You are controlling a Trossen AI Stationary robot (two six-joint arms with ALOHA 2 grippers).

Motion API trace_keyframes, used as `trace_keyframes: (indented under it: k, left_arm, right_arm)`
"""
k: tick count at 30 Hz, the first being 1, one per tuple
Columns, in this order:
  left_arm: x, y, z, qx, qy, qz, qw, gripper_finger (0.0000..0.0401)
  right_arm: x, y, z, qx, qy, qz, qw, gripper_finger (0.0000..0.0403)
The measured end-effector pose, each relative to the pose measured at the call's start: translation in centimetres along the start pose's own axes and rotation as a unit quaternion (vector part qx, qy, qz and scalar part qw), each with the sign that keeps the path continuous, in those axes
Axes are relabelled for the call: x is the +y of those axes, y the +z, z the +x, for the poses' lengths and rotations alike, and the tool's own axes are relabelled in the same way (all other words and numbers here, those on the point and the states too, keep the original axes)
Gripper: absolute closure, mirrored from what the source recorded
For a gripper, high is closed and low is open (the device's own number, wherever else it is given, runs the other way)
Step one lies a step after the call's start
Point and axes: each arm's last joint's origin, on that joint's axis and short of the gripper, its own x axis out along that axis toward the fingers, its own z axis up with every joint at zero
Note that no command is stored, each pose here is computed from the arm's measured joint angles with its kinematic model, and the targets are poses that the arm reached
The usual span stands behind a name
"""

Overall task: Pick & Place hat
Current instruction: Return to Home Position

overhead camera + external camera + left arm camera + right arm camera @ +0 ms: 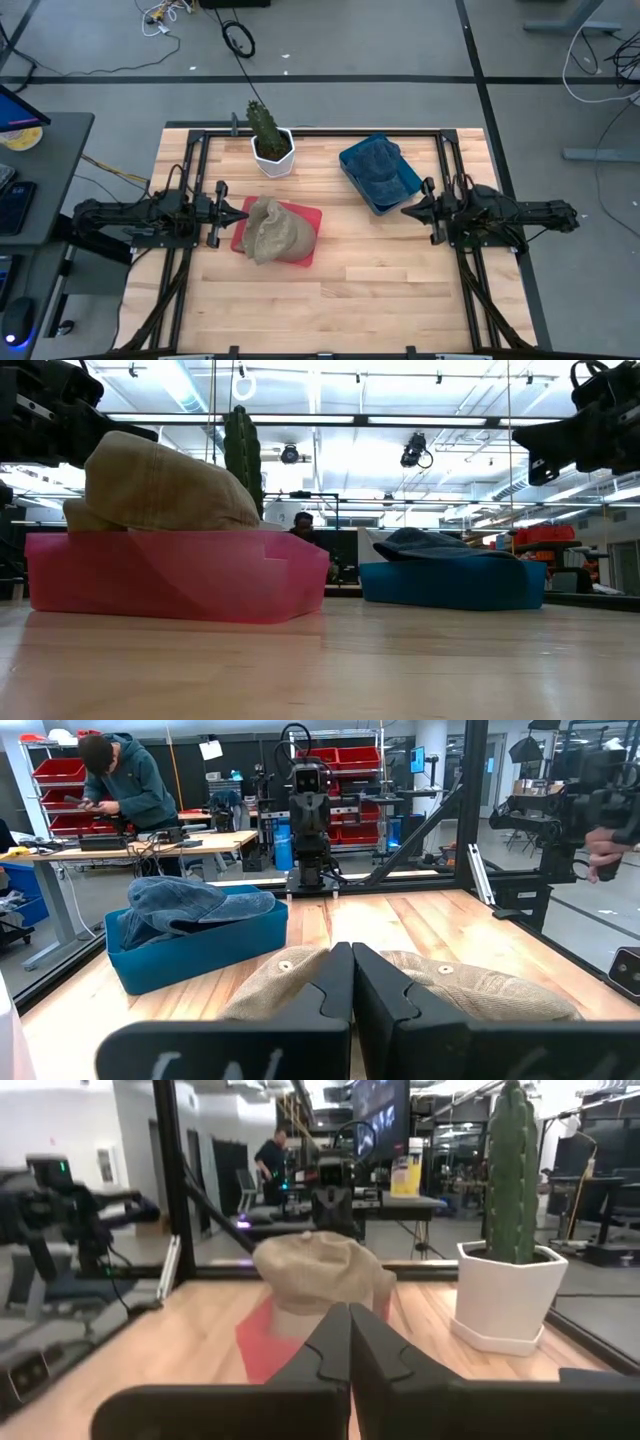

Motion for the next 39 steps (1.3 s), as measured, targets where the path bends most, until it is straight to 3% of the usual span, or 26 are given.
trace_keyframes:
  k: [24,39]
  left_arm:
    - [0.00,0.00,0.00,0.000,0.000,0.000,1.000,0.0398]
    - [0.00,0.00,0.00,0.000,0.000,0.000,1.000,0.0398]
  right_arm:
    - [-0.19,-0.60,-0.02,0.033,-0.028,-0.088,0.995,0.0403]
    - [-0.19,-0.60,-0.02,0.031,-0.030,-0.016,0.999,0.0371]
